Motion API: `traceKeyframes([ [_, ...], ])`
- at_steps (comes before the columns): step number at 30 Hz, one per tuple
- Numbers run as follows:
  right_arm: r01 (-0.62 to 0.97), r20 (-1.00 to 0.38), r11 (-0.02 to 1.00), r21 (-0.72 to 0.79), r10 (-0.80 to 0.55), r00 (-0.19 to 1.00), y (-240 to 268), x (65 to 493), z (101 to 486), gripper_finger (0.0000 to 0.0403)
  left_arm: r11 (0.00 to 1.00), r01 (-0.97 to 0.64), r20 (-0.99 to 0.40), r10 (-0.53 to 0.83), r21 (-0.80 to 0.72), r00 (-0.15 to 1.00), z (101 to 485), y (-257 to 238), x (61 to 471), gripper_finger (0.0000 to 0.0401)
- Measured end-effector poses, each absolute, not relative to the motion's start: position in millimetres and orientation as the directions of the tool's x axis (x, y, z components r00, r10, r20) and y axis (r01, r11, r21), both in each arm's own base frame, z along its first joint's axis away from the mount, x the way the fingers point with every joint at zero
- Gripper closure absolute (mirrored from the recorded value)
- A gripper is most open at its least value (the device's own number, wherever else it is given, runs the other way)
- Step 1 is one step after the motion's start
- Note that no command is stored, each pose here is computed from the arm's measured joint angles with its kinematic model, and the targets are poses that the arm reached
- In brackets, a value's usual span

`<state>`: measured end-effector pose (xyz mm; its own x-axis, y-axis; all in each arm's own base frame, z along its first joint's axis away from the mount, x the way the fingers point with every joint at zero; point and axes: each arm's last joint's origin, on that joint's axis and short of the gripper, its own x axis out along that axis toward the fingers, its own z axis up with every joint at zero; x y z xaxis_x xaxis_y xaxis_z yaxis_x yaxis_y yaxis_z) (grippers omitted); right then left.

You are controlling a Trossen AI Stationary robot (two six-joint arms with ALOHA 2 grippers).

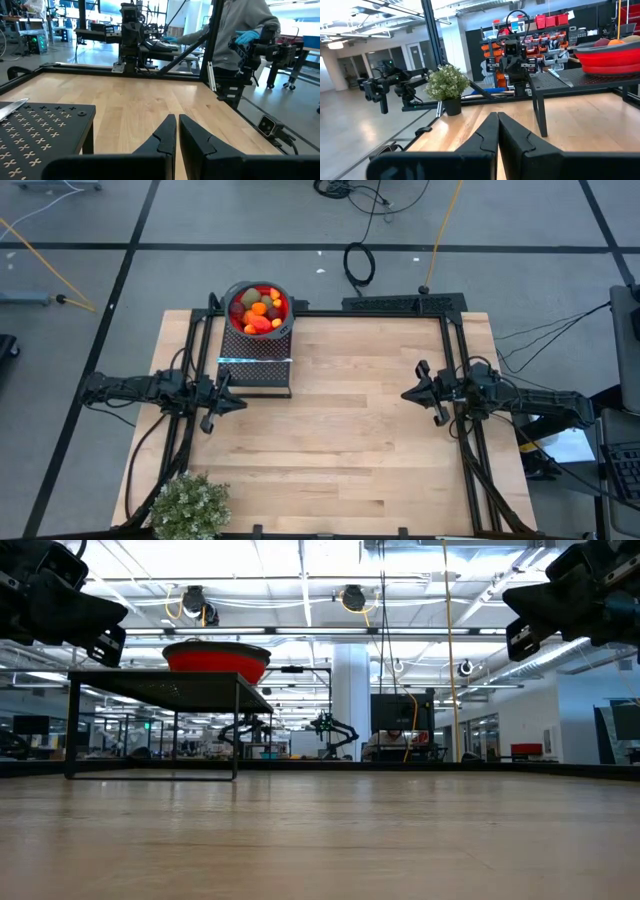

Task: Pick & Place Fruit
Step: Return to Home Position

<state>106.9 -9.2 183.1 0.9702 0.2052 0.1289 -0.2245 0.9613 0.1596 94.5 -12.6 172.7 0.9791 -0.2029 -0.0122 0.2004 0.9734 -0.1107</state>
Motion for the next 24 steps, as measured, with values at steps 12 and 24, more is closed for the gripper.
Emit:
traceKeyframes([
  [12,-0.228,0.148,0.962,0.151,0.206,0.967,-8.8,105.2,184.6,0.0403,0.973,0.200,-0.012,-0.203,-0.111,0.979,172.7,-12.6,94.5,0.0382],
  [24,-0.232,0.170,0.962,0.142,0.207,0.964,-8.4,103.3,186.6,0.0403,0.973,0.200,-0.012,-0.203,-0.111,0.979,172.7,-12.5,94.5,0.0382],
])
